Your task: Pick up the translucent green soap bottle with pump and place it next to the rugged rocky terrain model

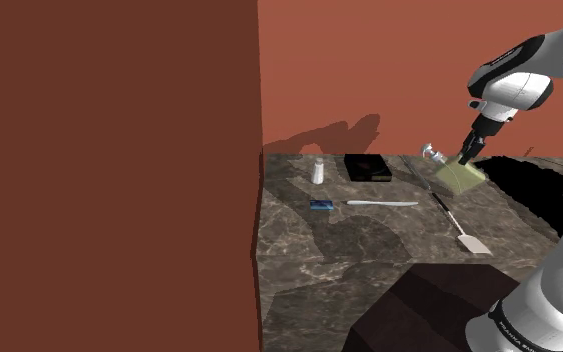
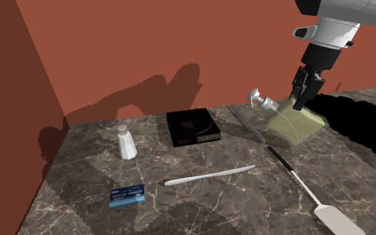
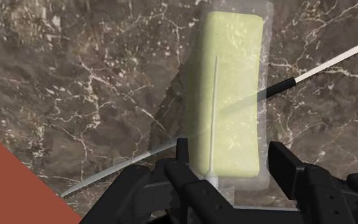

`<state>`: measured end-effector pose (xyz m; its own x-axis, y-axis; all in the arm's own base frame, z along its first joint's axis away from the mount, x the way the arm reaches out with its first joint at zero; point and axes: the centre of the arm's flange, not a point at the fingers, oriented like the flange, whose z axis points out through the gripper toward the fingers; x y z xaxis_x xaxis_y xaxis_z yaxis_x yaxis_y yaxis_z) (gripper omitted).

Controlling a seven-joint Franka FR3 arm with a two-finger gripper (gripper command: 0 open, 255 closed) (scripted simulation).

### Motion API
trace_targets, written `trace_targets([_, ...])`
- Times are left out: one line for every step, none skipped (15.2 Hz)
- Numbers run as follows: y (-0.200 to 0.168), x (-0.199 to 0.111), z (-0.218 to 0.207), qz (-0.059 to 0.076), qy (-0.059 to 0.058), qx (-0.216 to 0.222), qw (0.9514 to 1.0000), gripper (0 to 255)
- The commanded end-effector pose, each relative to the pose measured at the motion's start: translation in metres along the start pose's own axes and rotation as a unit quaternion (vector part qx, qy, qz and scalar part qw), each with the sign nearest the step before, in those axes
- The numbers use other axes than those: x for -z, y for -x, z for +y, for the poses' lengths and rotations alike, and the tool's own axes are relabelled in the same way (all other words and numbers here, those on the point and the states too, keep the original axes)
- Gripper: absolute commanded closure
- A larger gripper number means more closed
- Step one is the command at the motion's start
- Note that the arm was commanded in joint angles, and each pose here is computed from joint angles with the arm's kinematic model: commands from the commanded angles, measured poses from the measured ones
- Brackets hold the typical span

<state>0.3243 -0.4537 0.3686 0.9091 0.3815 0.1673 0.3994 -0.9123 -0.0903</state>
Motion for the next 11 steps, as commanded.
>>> trace_targets([0.001, -0.010, 0.001, 0.000, 0.000, 0.000, 1.0000, 255])
trace_targets([0.002, -0.015, 0.001, 0.000, 0.000, 0.000, 1.0000, 255])
trace_targets([0.002, -0.021, 0.002, 0.000, 0.000, 0.000, 1.0000, 255])
trace_targets([0.003, -0.026, 0.002, 0.000, 0.000, 0.000, 1.0000, 255])
trace_targets([0.004, -0.031, 0.003, 0.000, 0.000, 0.000, 1.0000, 255])
trace_targets([0.004, -0.032, 0.003, 0.000, 0.000, 0.000, 1.0000, 255])
trace_targets([0.004, -0.032, 0.003, 0.000, 0.000, 0.000, 1.0000, 255])
trace_targets([0.004, -0.032, 0.003, 0.000, 0.000, 0.000, 1.0000, 255])
trace_targets([0.004, -0.032, 0.003, 0.000, 0.000, 0.000, 1.0000, 255])
trace_targets([0.004, -0.032, 0.003, 0.000, 0.000, 0.000, 1.0000, 255])
trace_targets([0.004, -0.032, 0.003, 0.000, 0.000, 0.000, 1.0000, 255])
